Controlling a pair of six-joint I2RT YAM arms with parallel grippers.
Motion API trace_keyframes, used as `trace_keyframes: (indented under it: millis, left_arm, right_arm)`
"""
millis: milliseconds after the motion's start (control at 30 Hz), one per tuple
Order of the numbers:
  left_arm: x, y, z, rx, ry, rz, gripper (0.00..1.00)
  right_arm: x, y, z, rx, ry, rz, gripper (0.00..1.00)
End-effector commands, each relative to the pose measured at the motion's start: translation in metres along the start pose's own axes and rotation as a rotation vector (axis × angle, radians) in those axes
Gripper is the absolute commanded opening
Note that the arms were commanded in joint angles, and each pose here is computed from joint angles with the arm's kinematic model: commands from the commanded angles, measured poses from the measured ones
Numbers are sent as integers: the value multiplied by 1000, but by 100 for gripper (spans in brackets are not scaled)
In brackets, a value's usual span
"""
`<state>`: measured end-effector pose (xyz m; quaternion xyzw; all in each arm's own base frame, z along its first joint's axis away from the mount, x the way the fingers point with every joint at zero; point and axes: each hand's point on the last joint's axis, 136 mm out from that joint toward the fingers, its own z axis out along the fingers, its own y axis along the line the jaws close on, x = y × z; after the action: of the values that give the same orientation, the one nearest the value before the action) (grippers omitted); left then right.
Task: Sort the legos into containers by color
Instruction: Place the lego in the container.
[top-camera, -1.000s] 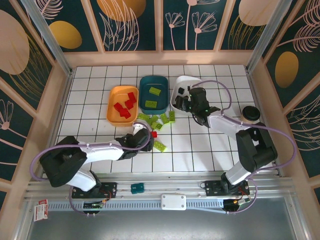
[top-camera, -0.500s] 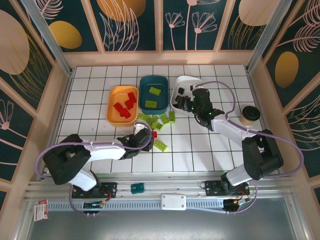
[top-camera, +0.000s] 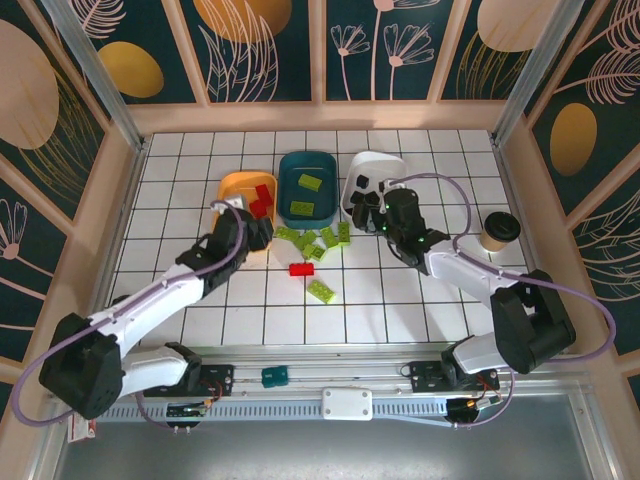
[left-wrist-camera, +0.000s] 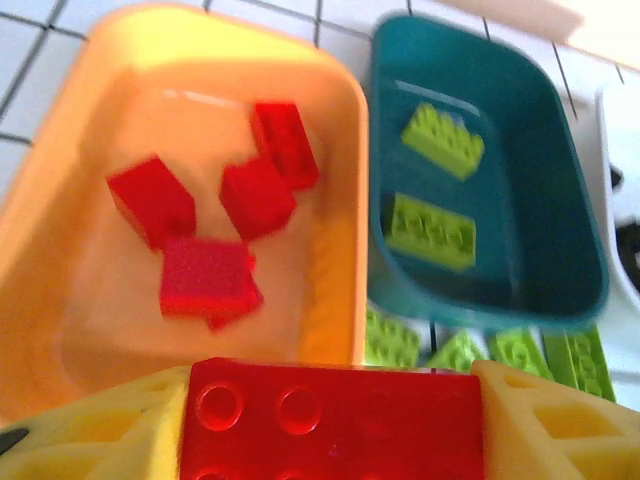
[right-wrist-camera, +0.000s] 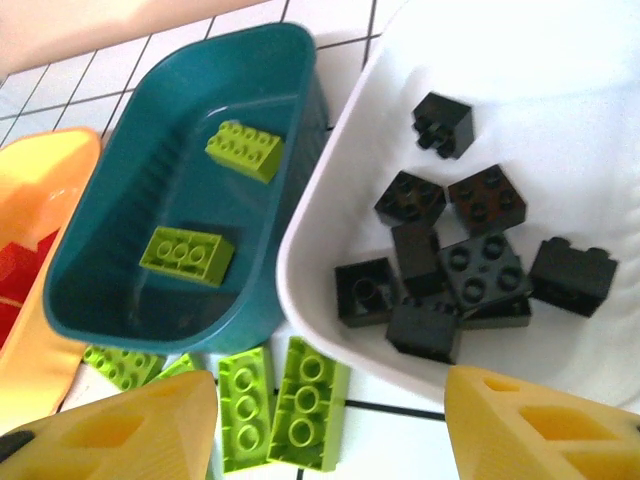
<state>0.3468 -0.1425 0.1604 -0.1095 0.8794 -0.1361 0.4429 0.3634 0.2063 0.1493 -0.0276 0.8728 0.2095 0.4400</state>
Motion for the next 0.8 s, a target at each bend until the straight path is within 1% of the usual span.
trace_keyframes:
  millis: [0, 67, 167, 233, 333, 467, 633, 767]
  left_arm:
    - [-36, 3, 22, 4, -27, -30, 54]
    - [-54, 13, 42, -20, -36, -60, 54]
    - [-66, 27, 76, -73, -5, -82, 53]
    - [-66, 37, 94, -101, 13, -95, 53]
    - [-58, 41, 120, -118, 54, -107, 54]
    - [-56, 45, 141, -153, 81, -105, 57]
    - [-64, 44, 153, -161, 86, -115, 72]
    - [-76, 33, 144, -119, 67, -128, 85]
  right_arm:
    - [6, 15, -10, -29, -15, -9, 62]
    - [18, 22, -14, -36, 2, -29, 62]
    - [39, 34, -20, -62, 35, -52, 62]
    - [54, 41, -23, -84, 59, -66, 62]
    - [72, 52, -28, -110, 81, -88, 63]
    - [91, 65, -33, -146, 108, -107, 63]
    - [111, 81, -37, -188, 133, -126, 64]
    - [118, 94, -35, -202, 148, -132, 67]
